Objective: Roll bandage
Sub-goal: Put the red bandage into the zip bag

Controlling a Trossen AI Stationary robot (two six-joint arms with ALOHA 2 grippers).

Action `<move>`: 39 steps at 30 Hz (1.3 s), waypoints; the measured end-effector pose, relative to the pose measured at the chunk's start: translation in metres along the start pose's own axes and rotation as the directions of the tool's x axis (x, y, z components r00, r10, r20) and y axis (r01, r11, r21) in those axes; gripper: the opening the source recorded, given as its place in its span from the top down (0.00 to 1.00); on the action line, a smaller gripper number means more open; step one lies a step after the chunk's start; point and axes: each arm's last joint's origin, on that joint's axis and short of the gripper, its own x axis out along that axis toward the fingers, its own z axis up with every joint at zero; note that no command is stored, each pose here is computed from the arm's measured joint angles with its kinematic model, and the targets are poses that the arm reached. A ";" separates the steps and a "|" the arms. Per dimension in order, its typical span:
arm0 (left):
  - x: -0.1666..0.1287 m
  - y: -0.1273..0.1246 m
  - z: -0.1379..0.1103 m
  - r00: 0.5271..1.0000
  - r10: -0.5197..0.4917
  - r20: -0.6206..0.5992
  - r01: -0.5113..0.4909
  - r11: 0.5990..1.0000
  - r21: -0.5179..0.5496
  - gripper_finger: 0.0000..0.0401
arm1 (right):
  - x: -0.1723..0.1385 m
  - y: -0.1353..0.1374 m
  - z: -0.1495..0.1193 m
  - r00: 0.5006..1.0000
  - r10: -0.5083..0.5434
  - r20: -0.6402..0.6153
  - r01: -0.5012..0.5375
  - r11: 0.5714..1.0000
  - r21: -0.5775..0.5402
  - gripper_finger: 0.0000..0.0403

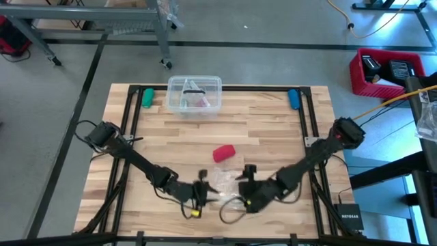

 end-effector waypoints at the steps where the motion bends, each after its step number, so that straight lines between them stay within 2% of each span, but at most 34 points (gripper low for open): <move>1: 0.005 -0.005 -0.001 1.000 -0.017 -0.023 0.018 0.998 0.053 0.71 | -0.002 0.005 -0.002 1.000 -0.011 0.011 0.011 1.000 0.003 0.14; 3: 0.014 -0.016 -0.003 0.996 -0.023 -0.088 0.035 0.989 0.141 0.71 | -0.002 0.012 -0.007 0.999 -0.042 0.021 0.041 0.999 0.032 0.14; 5: 0.022 -0.023 -0.004 0.984 0.012 -0.177 0.026 0.978 0.208 0.71 | 0.003 0.017 -0.013 0.998 -0.060 0.009 0.060 0.996 0.072 0.14; 8: 0.036 -0.030 -0.010 0.958 0.050 -0.283 0.028 0.963 0.268 0.71 | 0.008 0.025 -0.022 0.998 -0.063 -0.011 0.064 0.993 0.103 0.14; 12: 0.049 -0.036 -0.014 0.942 0.083 -0.324 0.028 0.946 0.324 0.71 | 0.017 0.030 -0.033 0.995 -0.074 -0.059 0.080 0.992 0.101 0.14; 16: 0.050 -0.033 -0.015 0.928 0.212 -0.306 -0.084 0.920 0.382 0.71 | 0.022 0.033 -0.037 0.995 -0.067 -0.071 0.076 0.989 0.124 0.14; 19: 0.051 -0.033 -0.015 0.928 0.211 -0.307 -0.084 0.921 0.379 0.71 | 0.021 0.036 -0.039 0.996 -0.065 -0.069 0.073 0.990 0.118 0.14; 25: 0.049 -0.043 -0.014 0.943 0.135 -0.303 -0.020 0.935 0.354 0.71 | 0.019 0.041 -0.041 0.996 -0.067 -0.057 0.073 0.991 0.109 0.14; 30: 0.048 -0.036 -0.023 0.930 0.187 -0.316 -0.054 0.921 0.386 0.71 | 0.017 0.042 -0.041 0.995 -0.099 -0.025 0.101 0.989 0.109 0.14; 39: 0.050 -0.030 -0.025 0.925 0.201 -0.323 -0.066 0.921 0.385 0.71 | 0.017 0.041 -0.041 0.993 -0.113 -0.020 0.114 0.986 0.121 0.14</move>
